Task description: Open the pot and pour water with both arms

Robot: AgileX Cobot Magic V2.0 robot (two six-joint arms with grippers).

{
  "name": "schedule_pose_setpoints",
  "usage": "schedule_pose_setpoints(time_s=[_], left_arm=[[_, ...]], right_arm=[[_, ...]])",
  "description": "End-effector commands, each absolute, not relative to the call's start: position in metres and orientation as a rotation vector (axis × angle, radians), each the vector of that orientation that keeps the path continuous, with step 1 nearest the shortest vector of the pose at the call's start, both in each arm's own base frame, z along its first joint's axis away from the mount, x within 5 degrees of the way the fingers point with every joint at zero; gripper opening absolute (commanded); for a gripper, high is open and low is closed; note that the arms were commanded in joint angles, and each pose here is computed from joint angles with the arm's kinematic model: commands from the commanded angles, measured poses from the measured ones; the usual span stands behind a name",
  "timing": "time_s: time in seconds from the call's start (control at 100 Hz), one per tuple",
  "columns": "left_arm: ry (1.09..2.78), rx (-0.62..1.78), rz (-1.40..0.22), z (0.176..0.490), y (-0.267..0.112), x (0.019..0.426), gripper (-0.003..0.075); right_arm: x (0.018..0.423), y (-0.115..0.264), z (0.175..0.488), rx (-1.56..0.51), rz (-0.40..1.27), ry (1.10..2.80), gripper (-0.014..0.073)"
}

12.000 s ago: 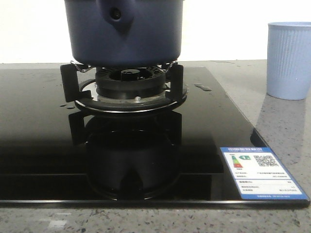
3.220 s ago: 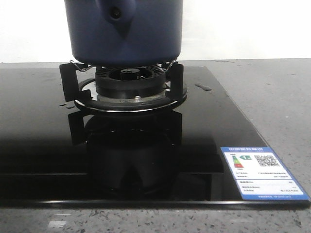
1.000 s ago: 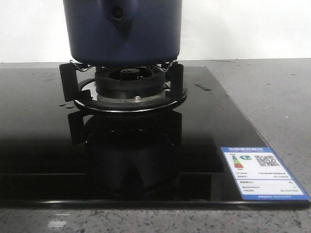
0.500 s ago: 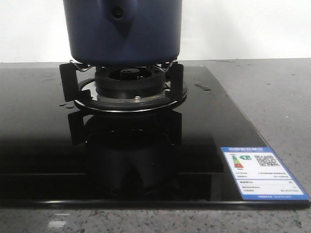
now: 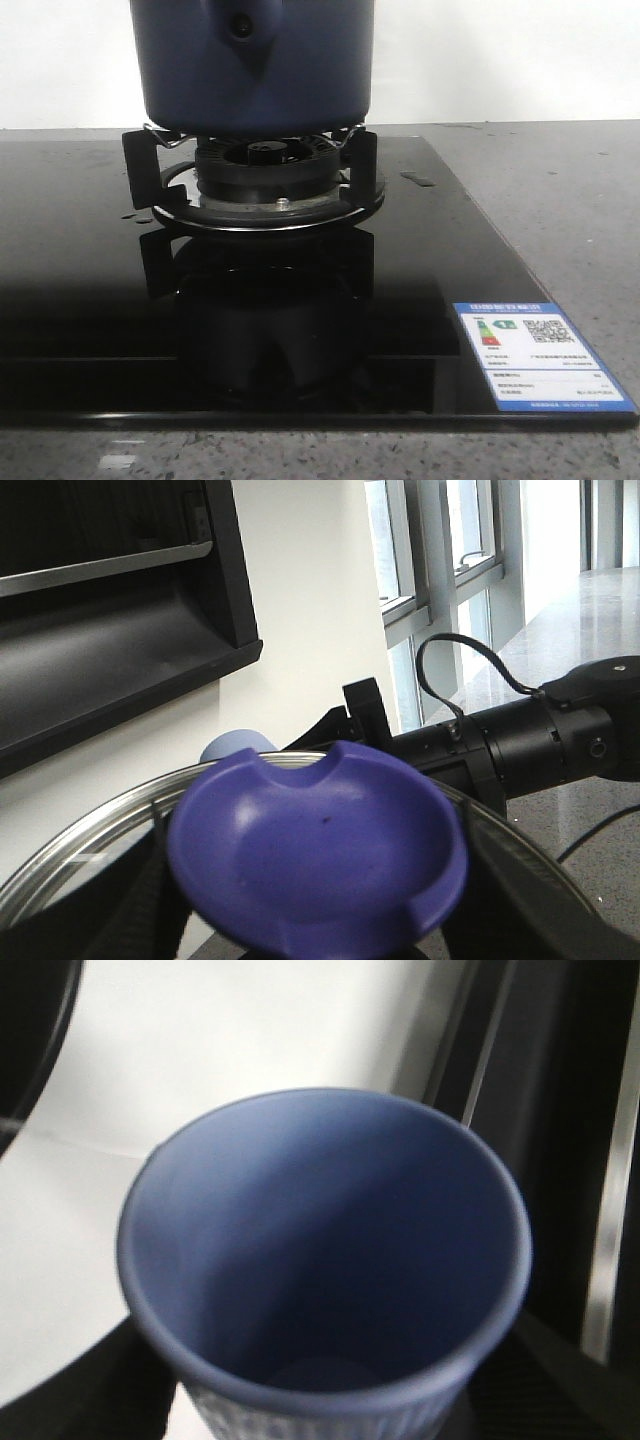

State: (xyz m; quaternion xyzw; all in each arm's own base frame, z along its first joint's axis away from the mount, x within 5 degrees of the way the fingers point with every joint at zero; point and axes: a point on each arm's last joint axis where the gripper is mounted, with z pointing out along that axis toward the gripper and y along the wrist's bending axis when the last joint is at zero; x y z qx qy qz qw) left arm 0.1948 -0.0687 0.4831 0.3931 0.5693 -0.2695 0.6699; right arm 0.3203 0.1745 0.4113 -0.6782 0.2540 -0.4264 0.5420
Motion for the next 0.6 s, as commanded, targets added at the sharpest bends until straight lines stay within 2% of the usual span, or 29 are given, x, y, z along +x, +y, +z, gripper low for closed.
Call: schedule_pose_setpoints(time_s=[0.0,0.08,0.24,0.43,0.59], left_arm=[[1.194,0.804,-0.652,0.503,-0.068,0.184,0.0312],[1.198,0.809,-0.645,0.503,-0.068,0.184,0.0312],[1.204,0.811,-0.644,0.502,-0.068,0.186,0.0312],[1.216,0.831,-0.694,0.495,-0.077,0.195,0.0312],[1.234,0.851,-0.736,0.488,-0.086,0.206,0.0312]], right_arm=[[0.311,0.164,0.439,-1.42,-0.904,0.771,0.0246],[0.314,0.158,0.437,-1.275,-0.764,0.984,0.0247],[0.307,0.138,0.444,-0.992,-0.595,1.3,0.0247],[0.281,0.106,0.452,-0.742,-0.383,1.457,0.0246],[0.263,0.072,0.426,-0.604,-0.253,1.524,0.0246]])
